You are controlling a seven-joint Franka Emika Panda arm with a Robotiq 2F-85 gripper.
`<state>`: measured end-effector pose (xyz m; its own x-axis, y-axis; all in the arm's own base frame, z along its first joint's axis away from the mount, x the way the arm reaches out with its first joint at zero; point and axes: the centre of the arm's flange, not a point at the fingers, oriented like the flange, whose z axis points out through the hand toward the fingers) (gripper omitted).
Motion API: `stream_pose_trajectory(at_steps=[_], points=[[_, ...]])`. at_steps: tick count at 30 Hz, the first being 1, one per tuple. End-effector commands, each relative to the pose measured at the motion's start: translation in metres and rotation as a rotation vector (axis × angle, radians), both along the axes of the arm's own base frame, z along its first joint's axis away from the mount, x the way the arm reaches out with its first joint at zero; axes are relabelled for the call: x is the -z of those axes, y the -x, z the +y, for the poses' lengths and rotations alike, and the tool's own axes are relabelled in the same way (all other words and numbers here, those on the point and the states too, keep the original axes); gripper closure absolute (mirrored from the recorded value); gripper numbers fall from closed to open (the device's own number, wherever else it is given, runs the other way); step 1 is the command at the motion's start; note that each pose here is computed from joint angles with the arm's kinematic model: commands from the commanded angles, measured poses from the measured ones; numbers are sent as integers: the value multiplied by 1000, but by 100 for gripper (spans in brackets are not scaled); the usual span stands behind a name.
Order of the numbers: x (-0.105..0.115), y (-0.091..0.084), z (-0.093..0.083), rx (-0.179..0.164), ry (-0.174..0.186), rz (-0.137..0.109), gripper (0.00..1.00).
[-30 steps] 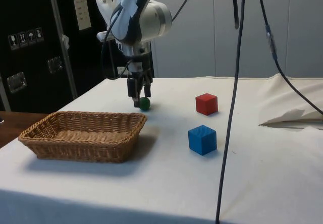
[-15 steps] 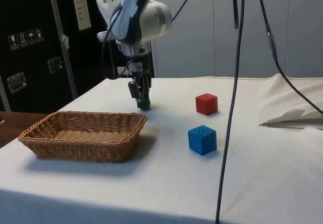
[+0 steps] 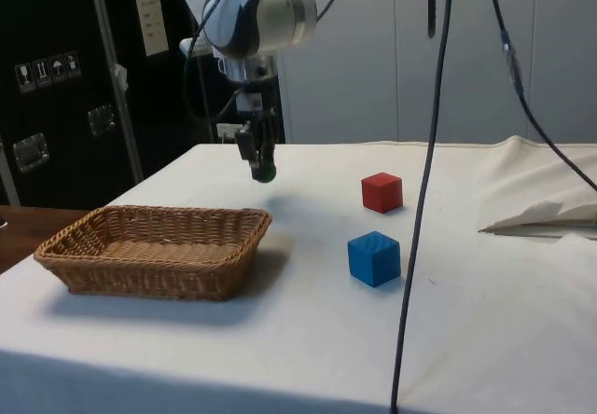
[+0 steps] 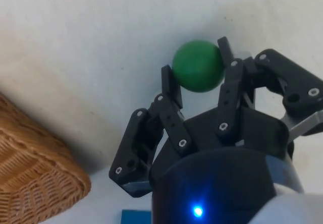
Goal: Place all non-red objects into the basket.
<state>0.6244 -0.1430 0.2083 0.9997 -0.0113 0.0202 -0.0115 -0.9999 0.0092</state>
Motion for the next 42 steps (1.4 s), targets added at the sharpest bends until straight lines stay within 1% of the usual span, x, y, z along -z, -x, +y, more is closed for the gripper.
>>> stream_pose_trajectory(at_steps=[1, 3, 4, 5, 6, 11, 13, 14, 15, 20, 21, 22, 24, 27, 30, 31, 32, 38, 39, 40, 42], points=[[-6, 0, -3, 0, 3, 8, 100], [-15, 1, -7, -1, 3, 10, 100], [-8, 1, -3, 1, -2, 3, 100], [-15, 1, -7, -1, 3, 10, 100], [-21, 1, -9, -1, 4, 9, 100], [-38, 0, -12, -1, -1, 9, 100], [-49, -1, -12, -3, -8, 5, 100], [-45, -1, -13, -3, -12, -1, 100], [-52, -1, -12, -2, -11, 2, 100], [-70, -1, -11, -5, -29, -4, 100], [-67, -1, -12, -3, -34, -11, 100], [-73, -2, -10, -5, -30, -6, 100], [-80, -2, -8, -7, -31, -10, 100], [-94, -4, 0, -8, -30, -14, 100], [-101, -5, 6, -5, -28, -15, 100], [-101, -4, 5, -8, -33, -22, 100], [-105, -6, 8, -5, -27, -16, 100], [-126, -12, 24, 0, -22, -19, 100], [-121, -12, 21, -4, -29, -24, 100], [-130, -13, 27, 1, -23, -20, 100], [-140, -14, 34, 4, -22, -22, 100]])
